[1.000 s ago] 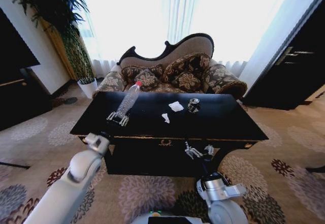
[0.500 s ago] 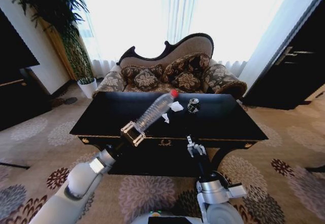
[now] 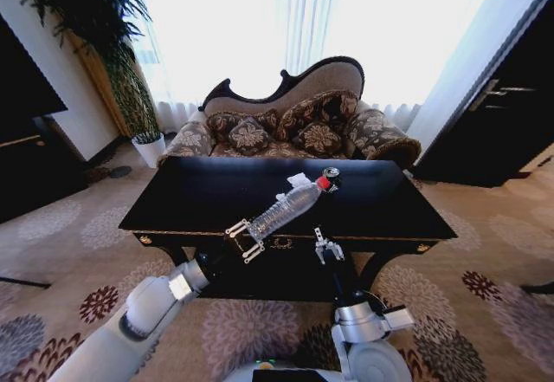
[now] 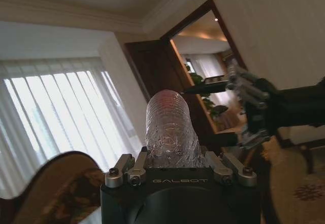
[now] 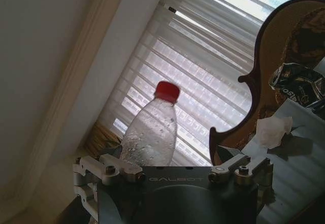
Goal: Move to the front of the table and place the trash on the table into the trash bin.
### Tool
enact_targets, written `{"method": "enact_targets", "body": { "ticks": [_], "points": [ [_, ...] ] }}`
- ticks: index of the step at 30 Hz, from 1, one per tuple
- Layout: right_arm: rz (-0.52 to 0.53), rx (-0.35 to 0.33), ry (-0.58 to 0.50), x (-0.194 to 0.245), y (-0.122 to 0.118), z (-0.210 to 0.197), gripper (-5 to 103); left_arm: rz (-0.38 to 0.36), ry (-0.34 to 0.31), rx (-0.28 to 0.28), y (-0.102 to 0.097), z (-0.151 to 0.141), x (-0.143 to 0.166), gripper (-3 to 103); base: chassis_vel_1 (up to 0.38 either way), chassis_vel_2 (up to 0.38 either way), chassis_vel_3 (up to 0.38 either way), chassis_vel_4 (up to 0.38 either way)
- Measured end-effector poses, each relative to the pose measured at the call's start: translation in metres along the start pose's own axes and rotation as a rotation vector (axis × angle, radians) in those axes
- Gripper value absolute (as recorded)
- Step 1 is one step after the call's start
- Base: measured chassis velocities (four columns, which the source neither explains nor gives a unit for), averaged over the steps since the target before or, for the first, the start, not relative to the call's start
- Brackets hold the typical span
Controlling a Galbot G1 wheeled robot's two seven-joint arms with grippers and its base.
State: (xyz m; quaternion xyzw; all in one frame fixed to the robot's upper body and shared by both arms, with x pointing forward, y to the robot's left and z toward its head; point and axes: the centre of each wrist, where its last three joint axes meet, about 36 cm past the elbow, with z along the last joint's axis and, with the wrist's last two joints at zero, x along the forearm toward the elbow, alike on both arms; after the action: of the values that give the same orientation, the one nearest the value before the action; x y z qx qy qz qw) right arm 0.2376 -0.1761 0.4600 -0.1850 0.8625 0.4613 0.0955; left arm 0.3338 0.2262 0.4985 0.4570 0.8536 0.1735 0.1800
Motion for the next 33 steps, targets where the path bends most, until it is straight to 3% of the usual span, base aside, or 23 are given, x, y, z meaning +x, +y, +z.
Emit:
{"method": "enact_targets", "body": {
  "ticks": [3, 14, 16, 19, 21, 24, 26, 27, 33],
  "points": [
    [0.007, 0.016, 0.009, 0.000, -0.002, 0.004, 100, 0.061, 0.004, -0.012, 0.001, 0.004, -0.009, 36, 0.000, 0.000, 0.000, 0.000],
    [0.018, 0.032, -0.004, -0.001, -0.005, 0.007, 101, 0.136, 0.030, -0.022, 0.002, 0.010, -0.014, 36, 0.000, 0.000, 0.000, 0.000],
    [0.018, 0.032, -0.005, -0.001, -0.005, 0.007, 97, 0.137, 0.031, -0.022, 0.002, 0.011, -0.014, 36, 0.000, 0.000, 0.000, 0.000],
    [0.017, 0.028, -0.010, -0.001, -0.005, 0.008, 82, 0.137, 0.031, -0.026, 0.002, 0.011, -0.013, 36, 0.000, 0.000, 0.000, 0.000],
    [0.016, 0.027, -0.011, -0.001, -0.005, 0.008, 82, 0.135, 0.030, -0.030, 0.003, 0.010, -0.012, 36, 0.000, 0.000, 0.000, 0.000],
    [0.010, 0.026, -0.013, 0.000, -0.004, 0.008, 65, 0.131, 0.029, -0.038, 0.006, 0.008, -0.009, 36, 0.000, 0.000, 0.000, 0.000],
    [0.009, 0.026, -0.014, 0.000, -0.003, 0.008, 65, 0.130, 0.029, -0.041, 0.007, 0.007, -0.009, 36, 0.000, 0.000, 0.000, 0.000],
    [0.005, 0.031, -0.014, 0.001, -0.003, 0.008, 54, 0.126, 0.027, -0.046, 0.008, 0.006, -0.008, 36, 0.000, 0.000, 0.000, 0.000],
    [-0.010, 0.041, -0.018, 0.003, -0.004, 0.006, 41, 0.103, 0.027, -0.055, 0.009, -0.004, -0.001, 34, 0.000, 0.000, 0.000, 0.000]
  ]
}}
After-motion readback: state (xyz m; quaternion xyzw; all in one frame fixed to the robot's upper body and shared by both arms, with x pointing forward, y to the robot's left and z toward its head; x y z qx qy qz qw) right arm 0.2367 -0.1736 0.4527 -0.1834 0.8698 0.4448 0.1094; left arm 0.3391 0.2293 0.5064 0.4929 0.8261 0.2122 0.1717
